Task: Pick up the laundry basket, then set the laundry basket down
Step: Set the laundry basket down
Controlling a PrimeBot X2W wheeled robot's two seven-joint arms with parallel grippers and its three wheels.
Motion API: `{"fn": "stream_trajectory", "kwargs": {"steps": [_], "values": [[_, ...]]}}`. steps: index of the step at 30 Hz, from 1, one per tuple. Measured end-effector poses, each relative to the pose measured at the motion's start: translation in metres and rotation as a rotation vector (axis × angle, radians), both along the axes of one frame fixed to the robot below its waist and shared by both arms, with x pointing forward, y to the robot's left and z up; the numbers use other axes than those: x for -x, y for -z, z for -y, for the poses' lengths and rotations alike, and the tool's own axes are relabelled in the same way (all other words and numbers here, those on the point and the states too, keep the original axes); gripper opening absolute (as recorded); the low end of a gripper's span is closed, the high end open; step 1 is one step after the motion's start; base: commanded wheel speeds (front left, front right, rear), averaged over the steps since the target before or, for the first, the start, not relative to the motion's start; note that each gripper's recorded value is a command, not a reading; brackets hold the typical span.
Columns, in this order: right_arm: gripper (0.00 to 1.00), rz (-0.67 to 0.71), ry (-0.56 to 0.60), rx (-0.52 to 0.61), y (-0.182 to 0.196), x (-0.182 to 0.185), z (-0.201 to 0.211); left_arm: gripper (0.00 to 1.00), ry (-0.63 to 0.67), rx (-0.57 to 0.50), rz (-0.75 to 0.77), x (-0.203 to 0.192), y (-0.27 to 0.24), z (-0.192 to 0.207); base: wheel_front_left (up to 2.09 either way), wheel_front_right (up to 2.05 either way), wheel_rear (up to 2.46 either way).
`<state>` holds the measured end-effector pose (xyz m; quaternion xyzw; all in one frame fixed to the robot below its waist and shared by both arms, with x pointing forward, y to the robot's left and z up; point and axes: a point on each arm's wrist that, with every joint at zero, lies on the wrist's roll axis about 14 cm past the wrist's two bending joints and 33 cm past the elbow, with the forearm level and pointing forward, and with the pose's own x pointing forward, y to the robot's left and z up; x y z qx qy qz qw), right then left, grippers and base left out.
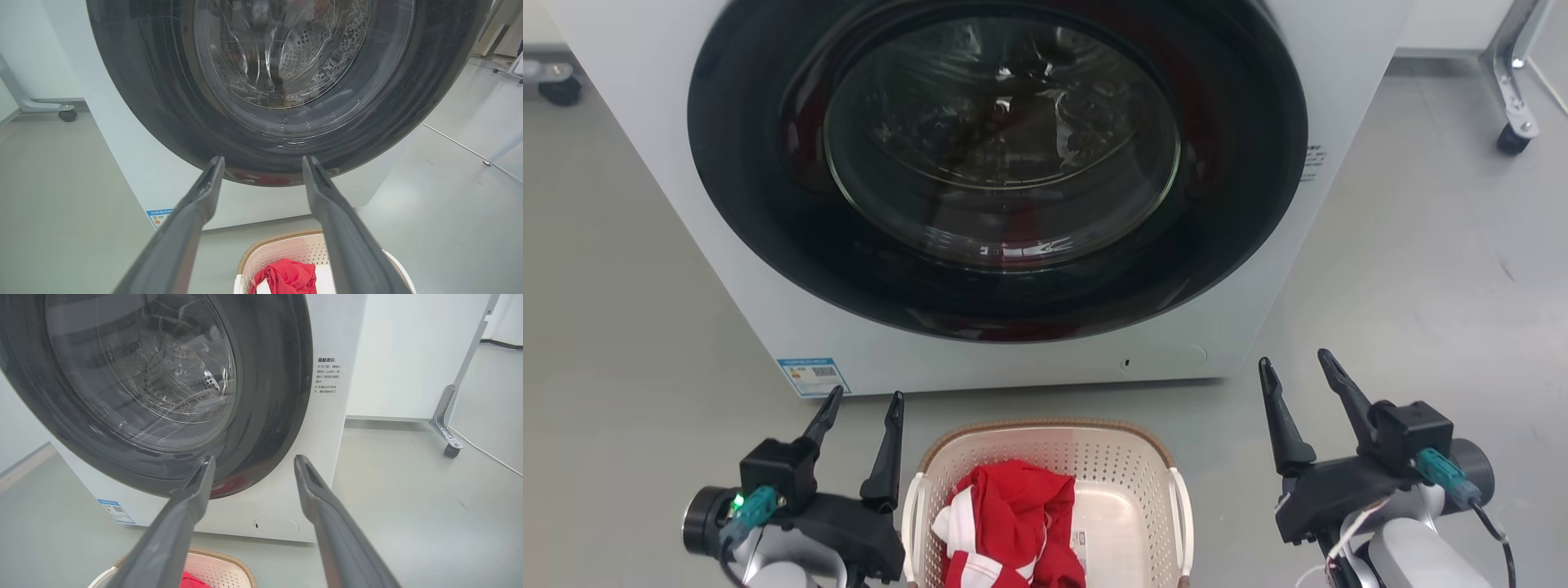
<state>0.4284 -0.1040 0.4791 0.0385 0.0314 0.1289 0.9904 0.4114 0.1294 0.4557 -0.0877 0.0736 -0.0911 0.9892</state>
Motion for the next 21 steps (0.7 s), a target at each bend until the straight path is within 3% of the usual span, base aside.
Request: {"fn": "stream_trajectory", "kwargs": {"steps": [12,21], "values": [[1.00,0.122,0.062,-0.009,-0.036,0.036,0.023,1.00,-0.006,0.013,0.152,0.036,-0.045,-0.002,0.00,0.00,0.00],[1.00,0.133,0.108,-0.013,-0.037,0.053,0.037,1.00,-0.062,0.029,0.139,0.055,-0.041,-0.015,0.00,0.00,0.00]]}}
